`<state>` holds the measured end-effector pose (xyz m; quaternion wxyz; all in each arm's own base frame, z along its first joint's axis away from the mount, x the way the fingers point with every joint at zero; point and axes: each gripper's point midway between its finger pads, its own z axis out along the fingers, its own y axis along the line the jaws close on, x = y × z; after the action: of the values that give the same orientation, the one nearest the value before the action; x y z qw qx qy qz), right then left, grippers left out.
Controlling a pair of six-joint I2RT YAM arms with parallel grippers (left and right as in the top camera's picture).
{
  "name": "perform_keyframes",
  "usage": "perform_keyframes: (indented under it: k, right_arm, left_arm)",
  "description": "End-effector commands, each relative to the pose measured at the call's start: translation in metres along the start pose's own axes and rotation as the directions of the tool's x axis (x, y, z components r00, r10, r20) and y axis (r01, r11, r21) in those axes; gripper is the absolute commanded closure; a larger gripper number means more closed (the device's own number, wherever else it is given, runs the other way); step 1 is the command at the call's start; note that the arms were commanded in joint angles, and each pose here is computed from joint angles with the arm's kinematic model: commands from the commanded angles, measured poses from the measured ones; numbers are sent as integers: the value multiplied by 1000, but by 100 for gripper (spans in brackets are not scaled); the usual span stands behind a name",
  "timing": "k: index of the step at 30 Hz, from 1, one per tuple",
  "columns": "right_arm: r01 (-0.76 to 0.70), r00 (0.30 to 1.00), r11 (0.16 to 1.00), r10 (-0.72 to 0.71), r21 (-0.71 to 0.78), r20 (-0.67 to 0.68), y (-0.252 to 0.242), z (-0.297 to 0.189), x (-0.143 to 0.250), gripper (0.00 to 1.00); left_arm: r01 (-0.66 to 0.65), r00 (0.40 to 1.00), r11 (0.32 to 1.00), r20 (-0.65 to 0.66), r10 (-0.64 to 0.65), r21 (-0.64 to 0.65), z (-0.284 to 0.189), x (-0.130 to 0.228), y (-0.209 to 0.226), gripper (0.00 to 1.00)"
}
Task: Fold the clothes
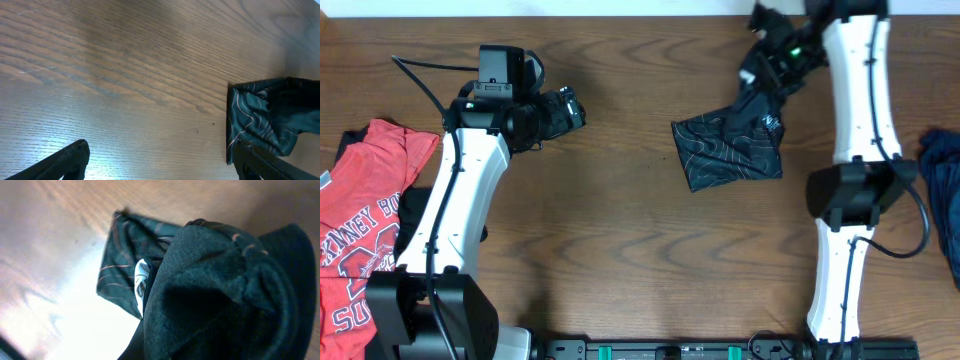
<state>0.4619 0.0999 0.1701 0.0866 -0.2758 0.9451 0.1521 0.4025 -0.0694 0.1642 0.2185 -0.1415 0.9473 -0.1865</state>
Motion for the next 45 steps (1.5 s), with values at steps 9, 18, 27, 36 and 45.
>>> perform_keyframes:
  k: [9, 18, 27, 36, 45]
  right_arm:
    - [138, 980, 984, -152, -114, -128, 83, 45, 3, 99]
    - [105, 959, 990, -126, -96, -254, 90, 69, 24, 99]
    - [115, 916, 981, -166, -159, -364, 100, 93, 53, 99]
    - [209, 884, 959, -269, -190, -384, 136, 104, 54, 99]
    - [258, 866, 944, -321, -208, -384, 148, 107, 54, 1]
  left_arm:
    - [-9, 1000, 1000, 14, 9, -19, 6, -9, 4, 7]
    - [-10, 1000, 1000, 15, 10, -19, 6, -9, 4, 7]
    - [-11, 999, 997, 52, 14, -71, 6, -17, 12, 6]
    - [-12, 998, 998, 57, 16, -69, 6, -18, 12, 7]
    - [-11, 998, 997, 54, 15, -70, 6, -17, 12, 6]
